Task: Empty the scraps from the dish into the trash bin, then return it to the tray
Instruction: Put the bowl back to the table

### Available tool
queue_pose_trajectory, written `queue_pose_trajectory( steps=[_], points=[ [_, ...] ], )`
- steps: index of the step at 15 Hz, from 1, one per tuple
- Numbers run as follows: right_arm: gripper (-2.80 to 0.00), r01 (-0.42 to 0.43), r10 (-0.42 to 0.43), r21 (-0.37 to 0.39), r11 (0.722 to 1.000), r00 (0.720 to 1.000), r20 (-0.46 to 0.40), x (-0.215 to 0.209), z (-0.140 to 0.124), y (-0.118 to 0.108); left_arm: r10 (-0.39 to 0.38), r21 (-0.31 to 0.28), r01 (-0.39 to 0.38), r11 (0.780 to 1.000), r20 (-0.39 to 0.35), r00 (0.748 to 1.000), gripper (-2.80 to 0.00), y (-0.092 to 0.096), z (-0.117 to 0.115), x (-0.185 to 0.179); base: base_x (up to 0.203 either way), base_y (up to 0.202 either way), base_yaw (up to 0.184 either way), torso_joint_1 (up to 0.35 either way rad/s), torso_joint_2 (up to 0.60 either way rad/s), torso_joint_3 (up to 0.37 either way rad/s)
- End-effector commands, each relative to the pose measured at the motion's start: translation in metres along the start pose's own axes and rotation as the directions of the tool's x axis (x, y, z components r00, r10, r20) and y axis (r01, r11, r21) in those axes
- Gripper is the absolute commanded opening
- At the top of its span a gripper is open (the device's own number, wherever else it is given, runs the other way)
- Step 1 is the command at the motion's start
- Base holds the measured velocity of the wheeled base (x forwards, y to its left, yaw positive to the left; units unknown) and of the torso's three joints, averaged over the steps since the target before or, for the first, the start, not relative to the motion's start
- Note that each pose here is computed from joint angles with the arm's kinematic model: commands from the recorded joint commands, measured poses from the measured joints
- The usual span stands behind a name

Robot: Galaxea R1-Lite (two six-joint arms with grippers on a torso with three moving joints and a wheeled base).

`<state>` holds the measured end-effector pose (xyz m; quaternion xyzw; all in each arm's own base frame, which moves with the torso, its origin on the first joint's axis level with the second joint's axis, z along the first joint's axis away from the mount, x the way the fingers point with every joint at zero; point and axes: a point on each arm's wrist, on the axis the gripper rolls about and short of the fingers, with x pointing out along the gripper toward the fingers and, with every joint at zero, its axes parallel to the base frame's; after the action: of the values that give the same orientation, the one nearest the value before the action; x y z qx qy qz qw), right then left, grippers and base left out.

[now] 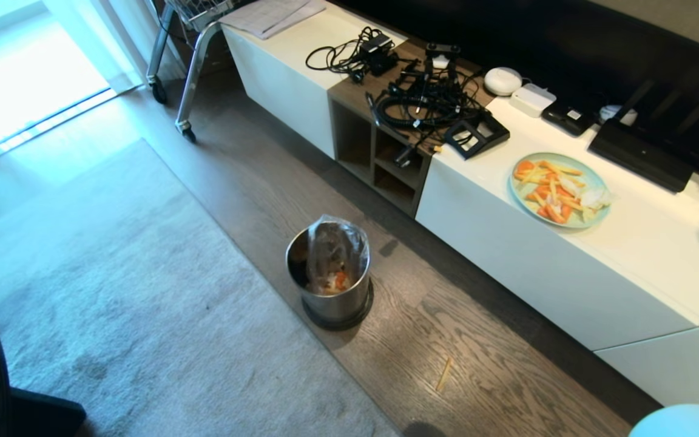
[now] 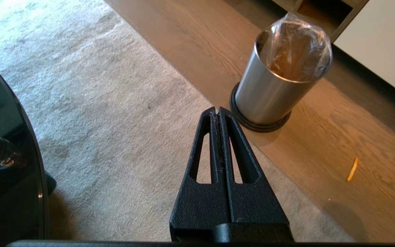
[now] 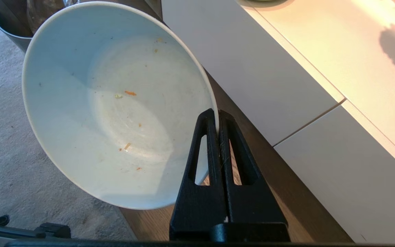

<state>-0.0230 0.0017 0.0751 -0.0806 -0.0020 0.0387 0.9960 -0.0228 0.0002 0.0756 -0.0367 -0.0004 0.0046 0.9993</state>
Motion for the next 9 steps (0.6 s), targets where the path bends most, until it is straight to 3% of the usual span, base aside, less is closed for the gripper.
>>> queue_pose_trajectory(
  steps=[1, 9],
  points=[
    [-2.80, -0.001, 0.001, -0.001, 1.000, 1.000, -0.001, 0.0001, 0.0001, 0.0000, 0.001, 0.000, -0.001, 1.000, 0.001, 1.000, -2.80, 0.0000, 0.0001, 0.0000, 0.000, 0.000, 0.000, -0.002, 0.00, 0.196],
    [-2.80, -0.001, 0.001, -0.001, 1.000, 1.000, -0.001, 0.0001, 0.0001, 0.0000, 0.000, 0.000, 0.000, 1.000, 0.001, 1.000, -2.80, 0.0000, 0.0001, 0.0000, 0.000, 0.000, 0.000, 0.002, 0.00, 0.201]
  ],
)
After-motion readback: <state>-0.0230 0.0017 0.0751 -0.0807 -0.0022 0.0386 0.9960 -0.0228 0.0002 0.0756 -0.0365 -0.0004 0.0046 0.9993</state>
